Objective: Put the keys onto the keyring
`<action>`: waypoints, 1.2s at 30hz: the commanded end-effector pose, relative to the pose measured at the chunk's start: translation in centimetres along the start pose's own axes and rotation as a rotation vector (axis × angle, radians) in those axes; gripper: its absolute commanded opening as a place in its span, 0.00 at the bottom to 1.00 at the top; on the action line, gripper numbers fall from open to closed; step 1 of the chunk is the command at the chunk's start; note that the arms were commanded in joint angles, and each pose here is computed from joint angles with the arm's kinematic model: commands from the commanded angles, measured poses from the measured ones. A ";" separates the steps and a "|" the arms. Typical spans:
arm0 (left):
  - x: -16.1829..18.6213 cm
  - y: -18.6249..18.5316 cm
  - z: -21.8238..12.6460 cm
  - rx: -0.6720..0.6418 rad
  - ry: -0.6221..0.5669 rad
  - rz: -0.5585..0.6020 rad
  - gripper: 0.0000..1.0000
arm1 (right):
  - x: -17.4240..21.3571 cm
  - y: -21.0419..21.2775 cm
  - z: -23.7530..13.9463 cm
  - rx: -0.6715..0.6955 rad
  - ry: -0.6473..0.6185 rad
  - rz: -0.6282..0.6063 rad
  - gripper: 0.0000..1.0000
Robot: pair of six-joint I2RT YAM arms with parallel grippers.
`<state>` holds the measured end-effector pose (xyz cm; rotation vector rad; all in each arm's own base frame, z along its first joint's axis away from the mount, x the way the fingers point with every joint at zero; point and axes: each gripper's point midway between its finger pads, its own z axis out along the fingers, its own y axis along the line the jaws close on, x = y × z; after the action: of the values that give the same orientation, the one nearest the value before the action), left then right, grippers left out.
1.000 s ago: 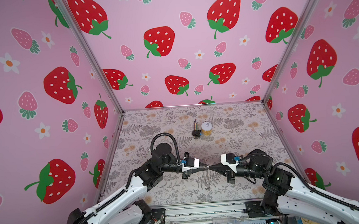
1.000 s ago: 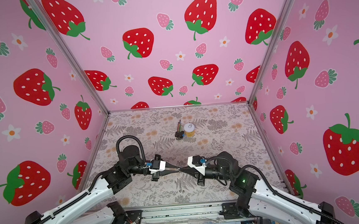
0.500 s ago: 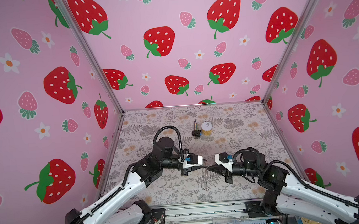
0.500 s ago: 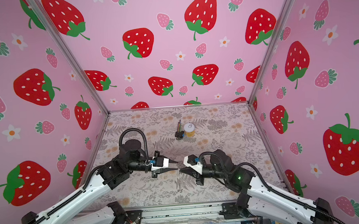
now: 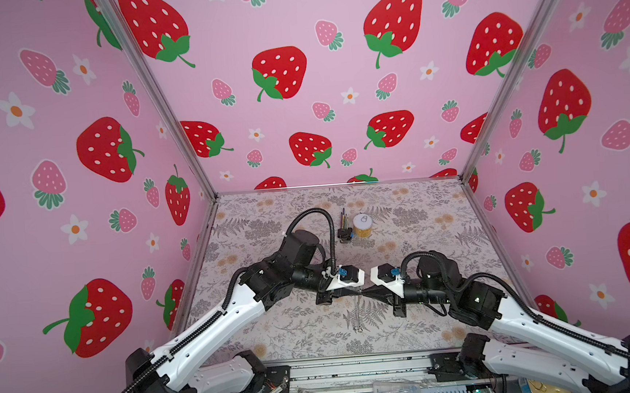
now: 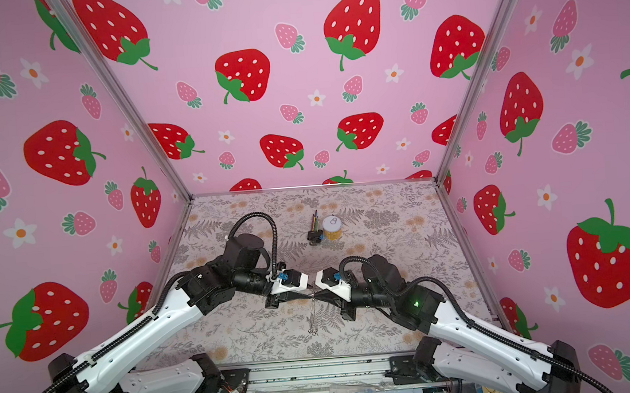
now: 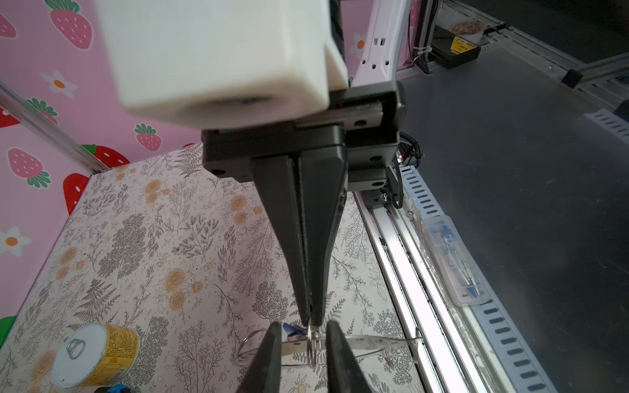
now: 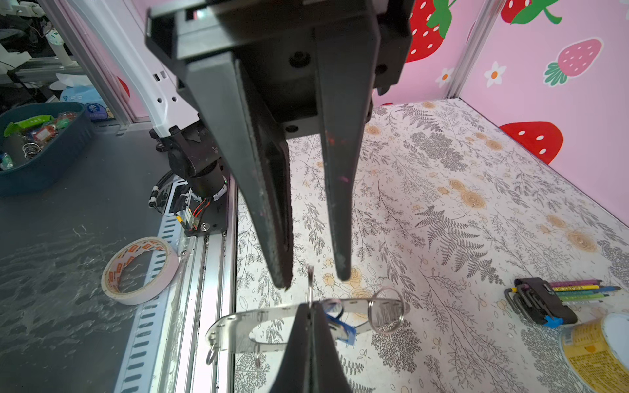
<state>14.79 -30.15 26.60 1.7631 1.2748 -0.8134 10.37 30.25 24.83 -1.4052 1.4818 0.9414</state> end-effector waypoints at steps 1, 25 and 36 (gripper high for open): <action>-0.8 -0.3 -0.8 0.017 0.017 0.028 0.25 | -1.4 -0.1 -0.4 0.003 -0.009 -0.039 0.00; 0.5 0.2 0.3 0.038 0.092 -0.016 0.21 | -2.2 -0.5 -0.7 0.016 -0.001 -0.065 0.00; -0.3 0.0 0.6 0.065 0.040 -0.022 0.00 | -1.7 -1.3 -1.0 0.074 0.011 -0.083 0.04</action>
<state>15.28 -30.23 24.86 1.8264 1.3917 -0.7958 10.92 30.14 25.32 -1.4455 1.4796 0.8658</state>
